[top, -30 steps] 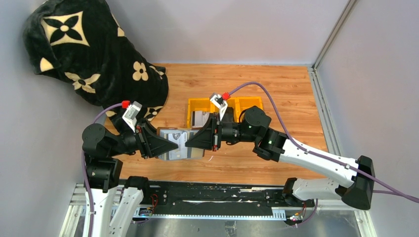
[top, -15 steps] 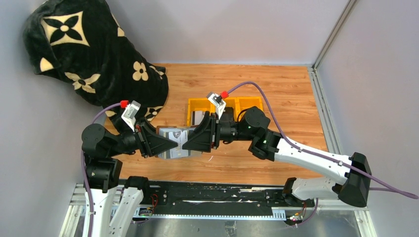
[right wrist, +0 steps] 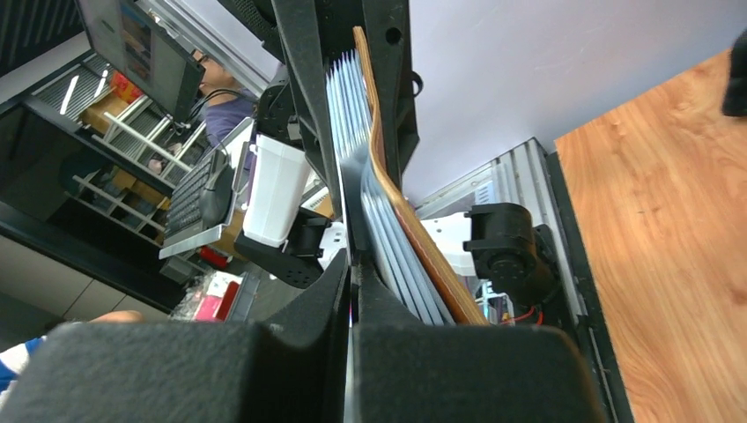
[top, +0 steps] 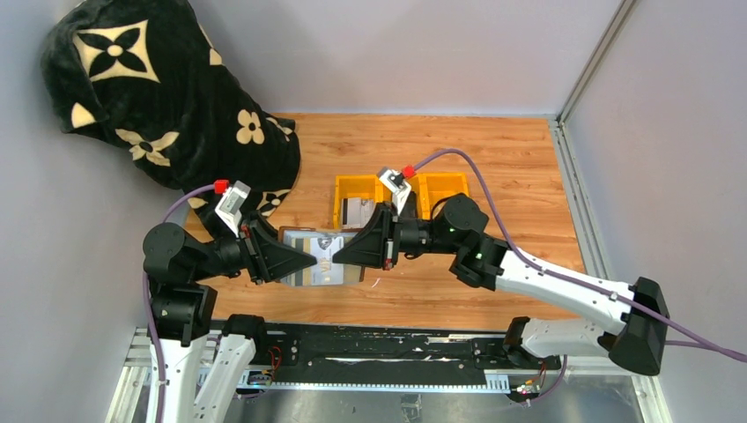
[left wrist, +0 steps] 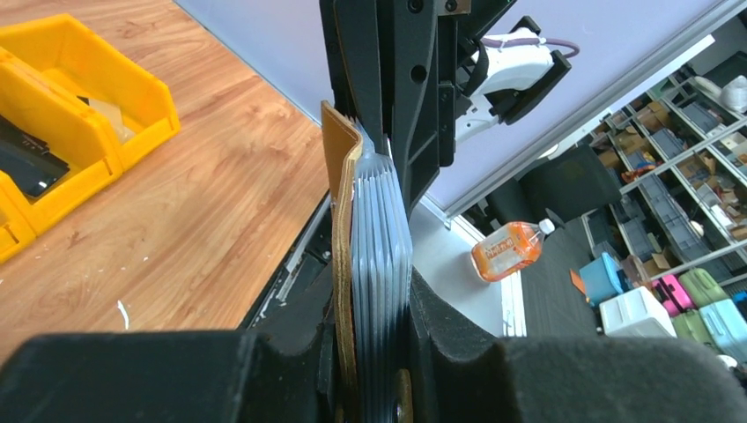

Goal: Take the credit cards out of the card holder
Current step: Remove the credit card from the card holder, then place the credit card in the storage box, then remove the credit card from the card holder.

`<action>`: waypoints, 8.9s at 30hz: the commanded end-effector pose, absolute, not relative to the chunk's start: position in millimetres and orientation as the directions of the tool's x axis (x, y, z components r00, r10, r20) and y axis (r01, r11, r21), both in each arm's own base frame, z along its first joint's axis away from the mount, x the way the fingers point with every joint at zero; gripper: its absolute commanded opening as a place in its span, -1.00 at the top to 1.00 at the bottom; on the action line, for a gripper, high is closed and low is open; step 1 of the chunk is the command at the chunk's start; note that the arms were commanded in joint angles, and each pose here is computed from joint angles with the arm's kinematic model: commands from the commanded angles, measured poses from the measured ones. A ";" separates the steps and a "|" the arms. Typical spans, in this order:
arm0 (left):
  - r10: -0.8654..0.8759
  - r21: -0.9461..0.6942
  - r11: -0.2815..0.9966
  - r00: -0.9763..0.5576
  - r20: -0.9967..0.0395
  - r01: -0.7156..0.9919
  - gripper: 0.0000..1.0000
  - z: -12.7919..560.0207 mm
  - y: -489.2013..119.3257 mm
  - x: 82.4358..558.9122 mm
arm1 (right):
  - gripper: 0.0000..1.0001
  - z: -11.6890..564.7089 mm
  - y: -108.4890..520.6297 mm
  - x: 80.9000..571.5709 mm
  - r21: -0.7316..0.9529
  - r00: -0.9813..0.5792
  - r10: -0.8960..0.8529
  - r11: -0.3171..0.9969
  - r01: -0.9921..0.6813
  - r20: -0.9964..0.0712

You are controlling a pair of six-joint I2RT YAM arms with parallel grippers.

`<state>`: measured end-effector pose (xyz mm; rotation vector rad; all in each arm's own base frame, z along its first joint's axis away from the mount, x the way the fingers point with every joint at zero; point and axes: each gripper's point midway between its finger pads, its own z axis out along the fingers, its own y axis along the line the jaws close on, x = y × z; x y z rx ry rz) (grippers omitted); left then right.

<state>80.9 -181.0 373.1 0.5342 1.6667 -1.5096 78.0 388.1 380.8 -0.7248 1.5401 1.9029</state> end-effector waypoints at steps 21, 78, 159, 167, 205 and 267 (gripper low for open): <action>-0.157 -0.475 0.228 -0.449 -0.879 0.850 1.00 386.9 -178.5 70.3 | 1.00 318.8 238.8 219.2 0.677 -0.621 0.295 0.468 -0.568 -0.726; -0.064 -0.263 0.182 -0.255 -0.965 0.948 1.00 381.9 -175.9 35.2 | -0.59 394.0 357.7 231.9 0.510 -0.502 0.107 0.281 -0.813 -0.858; -0.028 -0.187 0.287 -0.187 -0.982 0.940 -0.52 356.2 -168.8 37.8 | 1.00 372.4 391.9 111.6 0.413 -0.453 -0.092 0.283 -0.866 -0.887; -0.006 -0.082 0.457 -0.089 -0.996 0.885 -0.72 344.7 -155.4 65.1 | 1.00 389.6 406.0 108.6 0.406 -0.440 -0.048 0.307 -0.861 -0.897; -0.035 -0.012 0.611 0.012 -0.999 0.791 0.24 361.0 -138.6 87.3 | 1.00 409.6 393.3 72.3 0.359 -0.364 -0.007 0.152 -0.921 -0.931; -0.099 -0.316 0.311 -0.301 -0.949 0.896 -0.20 365.3 -171.4 62.7 | 1.00 392.8 383.1 30.5 0.282 -0.266 -0.132 -0.121 -0.952 -0.955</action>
